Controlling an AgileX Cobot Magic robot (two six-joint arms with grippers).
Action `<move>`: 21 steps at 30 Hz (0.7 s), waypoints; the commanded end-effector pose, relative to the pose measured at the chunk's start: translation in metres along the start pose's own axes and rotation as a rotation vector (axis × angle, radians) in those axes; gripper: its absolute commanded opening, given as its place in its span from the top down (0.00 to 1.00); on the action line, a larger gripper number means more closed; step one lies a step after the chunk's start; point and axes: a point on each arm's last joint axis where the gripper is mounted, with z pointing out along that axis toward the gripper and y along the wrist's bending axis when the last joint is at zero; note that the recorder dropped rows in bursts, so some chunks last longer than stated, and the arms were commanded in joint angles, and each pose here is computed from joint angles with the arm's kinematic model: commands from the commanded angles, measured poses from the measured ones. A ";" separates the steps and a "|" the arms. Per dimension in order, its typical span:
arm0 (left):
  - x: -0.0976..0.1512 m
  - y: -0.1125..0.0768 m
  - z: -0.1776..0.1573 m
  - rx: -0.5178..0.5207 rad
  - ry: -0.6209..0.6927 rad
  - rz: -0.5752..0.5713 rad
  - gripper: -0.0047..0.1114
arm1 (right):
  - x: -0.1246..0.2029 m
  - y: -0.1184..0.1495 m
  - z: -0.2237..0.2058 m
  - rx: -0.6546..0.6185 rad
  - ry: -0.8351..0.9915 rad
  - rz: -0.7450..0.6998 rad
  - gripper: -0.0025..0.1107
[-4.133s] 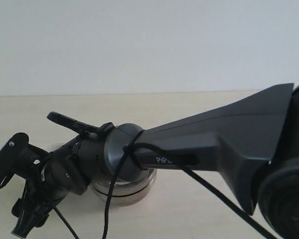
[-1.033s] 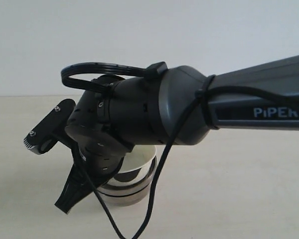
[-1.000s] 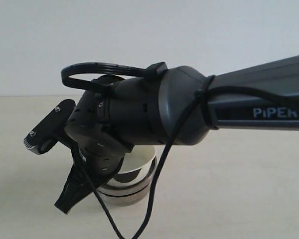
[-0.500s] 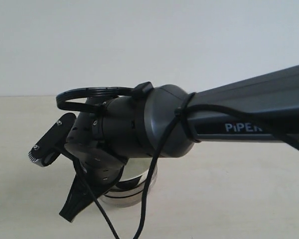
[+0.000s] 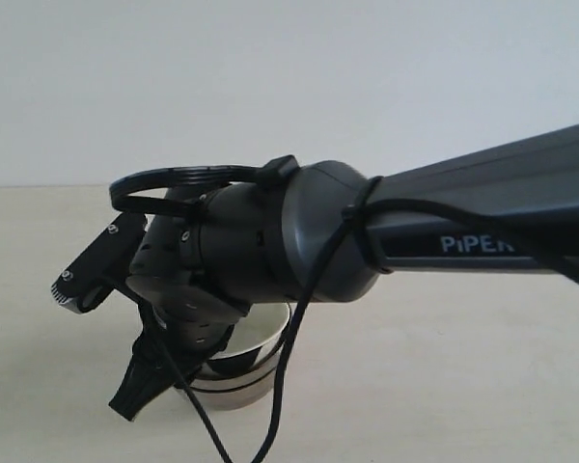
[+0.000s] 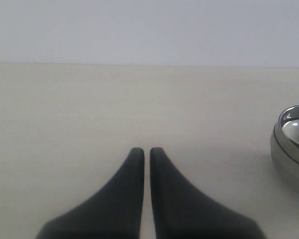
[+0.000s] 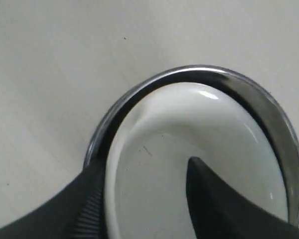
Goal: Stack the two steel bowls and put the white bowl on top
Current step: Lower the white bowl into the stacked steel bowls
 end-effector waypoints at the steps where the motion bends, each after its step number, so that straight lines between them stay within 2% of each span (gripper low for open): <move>1: 0.000 0.000 0.000 0.005 -0.007 -0.004 0.93 | -0.011 -0.010 -0.028 0.012 -0.090 0.014 0.57; 8: 0.000 0.000 0.000 0.005 -0.007 -0.004 0.93 | -0.013 -0.021 -0.059 0.031 -0.111 0.076 0.58; 10: 0.000 0.000 0.000 0.005 -0.007 -0.004 0.93 | -0.010 -0.022 -0.059 0.041 -0.082 0.076 0.68; 11: 0.000 0.000 0.000 0.005 -0.007 -0.004 0.93 | -0.009 -0.022 -0.058 0.044 -0.069 0.076 0.74; 13: 0.000 0.000 0.000 0.005 -0.007 -0.004 0.93 | -0.004 -0.020 -0.055 0.045 -0.044 0.071 0.94; 14: 0.000 0.000 0.000 0.005 -0.007 -0.004 0.93 | -0.001 -0.020 -0.053 0.044 -0.033 0.068 0.98; 21: 0.000 0.000 0.000 0.005 -0.007 -0.004 0.93 | 0.020 -0.010 -0.036 0.016 -0.002 0.089 0.98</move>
